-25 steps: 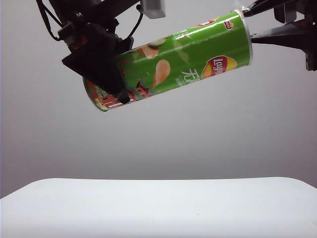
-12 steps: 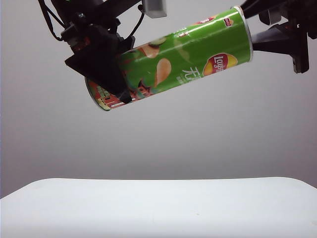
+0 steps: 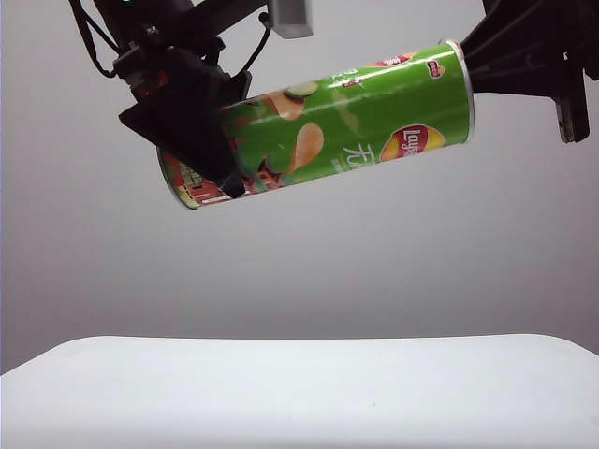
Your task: Pick up the green tub of chips from the desk, pull out the transparent container with the chips inside partially, and then place the chips back on the desk.
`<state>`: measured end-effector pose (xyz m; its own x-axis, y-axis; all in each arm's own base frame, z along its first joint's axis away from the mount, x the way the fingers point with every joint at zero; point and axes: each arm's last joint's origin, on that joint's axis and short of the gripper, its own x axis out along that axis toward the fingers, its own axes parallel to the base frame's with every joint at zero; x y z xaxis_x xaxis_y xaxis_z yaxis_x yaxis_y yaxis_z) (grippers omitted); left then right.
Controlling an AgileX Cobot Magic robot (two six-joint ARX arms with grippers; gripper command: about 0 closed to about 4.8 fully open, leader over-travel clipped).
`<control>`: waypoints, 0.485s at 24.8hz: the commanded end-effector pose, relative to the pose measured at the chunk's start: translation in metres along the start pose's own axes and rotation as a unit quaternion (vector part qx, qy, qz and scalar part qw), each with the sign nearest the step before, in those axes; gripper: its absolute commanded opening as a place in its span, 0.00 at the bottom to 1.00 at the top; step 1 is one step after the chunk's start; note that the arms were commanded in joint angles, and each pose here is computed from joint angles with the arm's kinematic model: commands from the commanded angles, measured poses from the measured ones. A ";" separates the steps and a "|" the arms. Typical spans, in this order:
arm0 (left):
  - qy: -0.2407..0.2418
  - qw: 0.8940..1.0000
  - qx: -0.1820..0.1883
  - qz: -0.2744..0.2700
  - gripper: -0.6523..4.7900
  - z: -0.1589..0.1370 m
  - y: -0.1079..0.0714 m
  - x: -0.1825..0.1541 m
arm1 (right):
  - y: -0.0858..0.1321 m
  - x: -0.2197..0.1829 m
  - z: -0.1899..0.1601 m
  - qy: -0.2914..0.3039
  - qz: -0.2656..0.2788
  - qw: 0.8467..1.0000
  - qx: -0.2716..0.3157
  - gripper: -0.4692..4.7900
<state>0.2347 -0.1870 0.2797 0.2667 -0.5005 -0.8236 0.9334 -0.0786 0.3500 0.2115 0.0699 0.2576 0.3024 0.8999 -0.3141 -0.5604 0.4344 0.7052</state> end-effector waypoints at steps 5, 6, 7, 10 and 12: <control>0.029 0.999 -0.026 -0.009 0.73 -0.003 -0.004 -0.005 | -0.010 -0.012 0.002 -0.019 -0.047 0.999 -0.010 0.08; 0.030 0.999 -0.029 -0.009 0.73 -0.003 -0.004 -0.005 | -0.011 -0.015 0.002 -0.023 -0.051 0.998 -0.008 0.08; 0.030 0.999 -0.029 -0.011 0.73 -0.004 -0.005 -0.005 | -0.014 -0.018 0.003 -0.028 -0.054 0.998 -0.007 0.08; 0.032 0.999 -0.030 -0.014 0.73 -0.004 -0.005 -0.006 | -0.020 -0.028 0.005 -0.044 -0.070 0.997 -0.001 0.08; 0.032 0.999 -0.030 -0.015 0.73 -0.004 -0.006 -0.006 | -0.023 -0.033 0.005 -0.049 -0.075 0.996 0.005 0.08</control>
<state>0.2325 -0.1804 0.2797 0.2788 -0.4355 -0.8559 0.9489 -0.0124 0.3154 0.2162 0.0328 0.2513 0.4275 0.8287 -0.3612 -0.4784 0.5464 0.6874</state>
